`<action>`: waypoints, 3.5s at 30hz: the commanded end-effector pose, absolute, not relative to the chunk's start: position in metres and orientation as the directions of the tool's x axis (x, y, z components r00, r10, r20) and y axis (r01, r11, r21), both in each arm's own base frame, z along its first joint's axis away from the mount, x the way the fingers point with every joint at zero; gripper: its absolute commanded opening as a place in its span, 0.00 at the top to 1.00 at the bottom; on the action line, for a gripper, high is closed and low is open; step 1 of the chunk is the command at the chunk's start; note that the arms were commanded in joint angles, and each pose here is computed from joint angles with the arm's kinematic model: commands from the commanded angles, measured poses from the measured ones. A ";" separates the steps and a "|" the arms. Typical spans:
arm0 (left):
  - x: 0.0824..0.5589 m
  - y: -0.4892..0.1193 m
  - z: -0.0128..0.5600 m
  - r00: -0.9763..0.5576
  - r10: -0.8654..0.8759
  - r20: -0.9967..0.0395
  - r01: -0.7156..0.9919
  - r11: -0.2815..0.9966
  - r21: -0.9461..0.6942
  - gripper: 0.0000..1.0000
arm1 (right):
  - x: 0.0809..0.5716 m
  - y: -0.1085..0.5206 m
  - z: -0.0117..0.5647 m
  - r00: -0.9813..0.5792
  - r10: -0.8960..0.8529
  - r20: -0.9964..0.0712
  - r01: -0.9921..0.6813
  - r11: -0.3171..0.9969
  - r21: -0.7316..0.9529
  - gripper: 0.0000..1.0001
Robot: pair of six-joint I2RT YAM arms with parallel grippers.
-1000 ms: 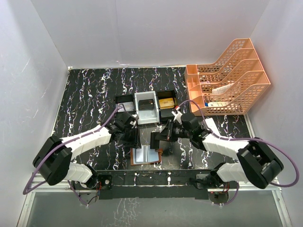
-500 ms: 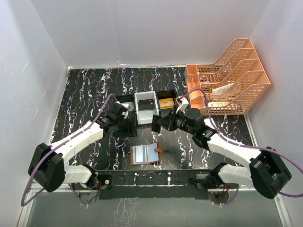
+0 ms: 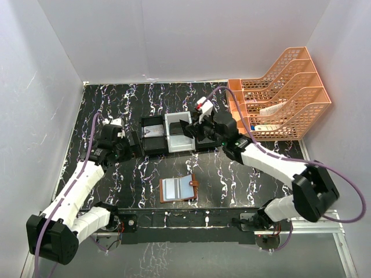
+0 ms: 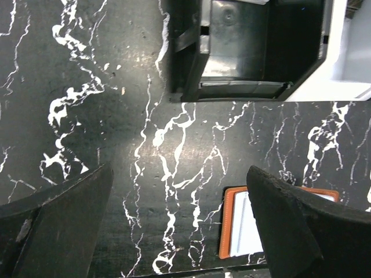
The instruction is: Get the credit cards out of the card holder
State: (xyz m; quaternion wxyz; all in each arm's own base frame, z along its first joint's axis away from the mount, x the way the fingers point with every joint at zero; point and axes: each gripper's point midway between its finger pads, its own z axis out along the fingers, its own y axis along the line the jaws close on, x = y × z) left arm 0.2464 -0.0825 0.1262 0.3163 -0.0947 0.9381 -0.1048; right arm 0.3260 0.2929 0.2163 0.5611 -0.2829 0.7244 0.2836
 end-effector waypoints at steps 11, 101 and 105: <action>0.244 -0.058 0.128 -0.737 -0.241 -0.631 -0.169 0.970 -0.172 0.01 | 0.415 0.321 0.196 -0.073 -0.368 -0.927 -0.691 0.688 -0.219 1.00; 0.246 -0.062 0.119 -0.760 -0.226 -0.609 -0.152 0.973 -0.172 0.01 | 0.432 0.343 0.205 0.115 -0.486 -0.866 -0.677 0.600 -0.426 0.51; 0.246 -0.059 0.123 -0.745 -0.233 -0.625 -0.162 0.972 -0.170 0.01 | 0.410 0.326 0.238 0.031 -0.295 -0.955 -0.638 0.730 -0.246 0.35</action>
